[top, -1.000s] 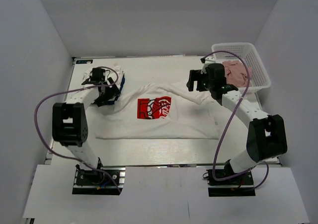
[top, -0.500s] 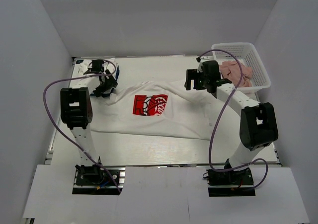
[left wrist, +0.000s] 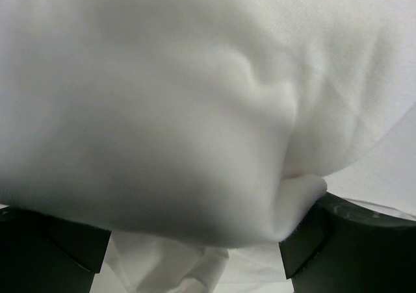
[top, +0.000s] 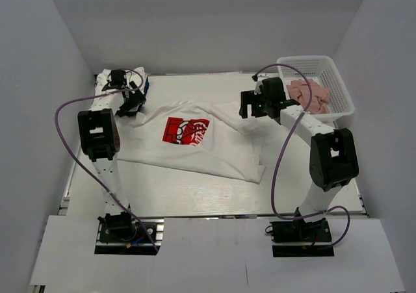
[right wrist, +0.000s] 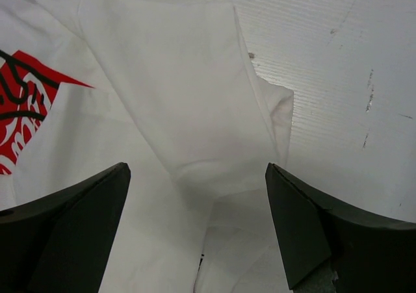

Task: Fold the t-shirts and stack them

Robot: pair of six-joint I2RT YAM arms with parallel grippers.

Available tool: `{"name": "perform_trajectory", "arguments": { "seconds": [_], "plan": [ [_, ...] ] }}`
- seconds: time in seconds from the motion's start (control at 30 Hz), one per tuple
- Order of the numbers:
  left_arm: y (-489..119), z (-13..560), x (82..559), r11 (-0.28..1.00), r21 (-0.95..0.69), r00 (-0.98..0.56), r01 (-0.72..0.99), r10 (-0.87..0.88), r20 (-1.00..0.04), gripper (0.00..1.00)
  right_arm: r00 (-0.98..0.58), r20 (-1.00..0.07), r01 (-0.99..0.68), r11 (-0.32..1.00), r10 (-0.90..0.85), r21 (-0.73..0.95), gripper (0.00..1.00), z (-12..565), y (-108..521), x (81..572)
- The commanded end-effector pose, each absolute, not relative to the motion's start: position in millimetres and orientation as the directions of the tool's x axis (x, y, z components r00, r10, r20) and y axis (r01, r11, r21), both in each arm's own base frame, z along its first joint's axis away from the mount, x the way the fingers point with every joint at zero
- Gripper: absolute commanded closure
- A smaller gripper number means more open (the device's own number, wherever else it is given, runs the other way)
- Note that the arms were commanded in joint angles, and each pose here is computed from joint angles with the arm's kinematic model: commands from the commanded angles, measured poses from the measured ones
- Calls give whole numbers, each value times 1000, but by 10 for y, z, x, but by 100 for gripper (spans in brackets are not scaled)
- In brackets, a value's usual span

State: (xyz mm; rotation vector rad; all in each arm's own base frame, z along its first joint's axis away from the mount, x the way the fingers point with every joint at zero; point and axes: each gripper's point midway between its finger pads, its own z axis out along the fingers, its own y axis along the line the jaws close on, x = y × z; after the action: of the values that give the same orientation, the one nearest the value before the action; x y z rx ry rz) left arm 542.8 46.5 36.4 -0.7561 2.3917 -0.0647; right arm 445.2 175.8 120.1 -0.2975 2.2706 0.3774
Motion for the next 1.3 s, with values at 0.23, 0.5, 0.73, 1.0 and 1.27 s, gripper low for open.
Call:
{"name": "perform_trajectory", "arguments": {
  "seconds": [0.23, 0.5, 0.73, 1.0, 1.27],
  "plan": [
    [452, 647, 5508, 851, -263, -631, -455, -516, -579, 0, -593, -683, -730, 642, -427, 232, 10, 810, 2871, 3596],
    [471, 651, 5534, 850, -253, -633, -462, -516, -576, 0, -703, -543, -672, 678, -459, 298, 10, 378, 2901, 3161],
    [571, 676, 5544, 847, -230, -628, -479, -513, -585, 0, -795, -399, -572, 785, -457, 239, 10, 13, 2448, 2839],
    [677, 542, 5565, 838, -221, -632, -499, -526, -569, 0, -858, -327, -449, 888, -396, 101, 10, -82, 1908, 2789],
    [456, 747, 5502, 863, -306, -647, -403, -504, -572, 0, -781, -434, -553, 820, -449, 146, 10, 269, 2092, 3019]
  ]
}}
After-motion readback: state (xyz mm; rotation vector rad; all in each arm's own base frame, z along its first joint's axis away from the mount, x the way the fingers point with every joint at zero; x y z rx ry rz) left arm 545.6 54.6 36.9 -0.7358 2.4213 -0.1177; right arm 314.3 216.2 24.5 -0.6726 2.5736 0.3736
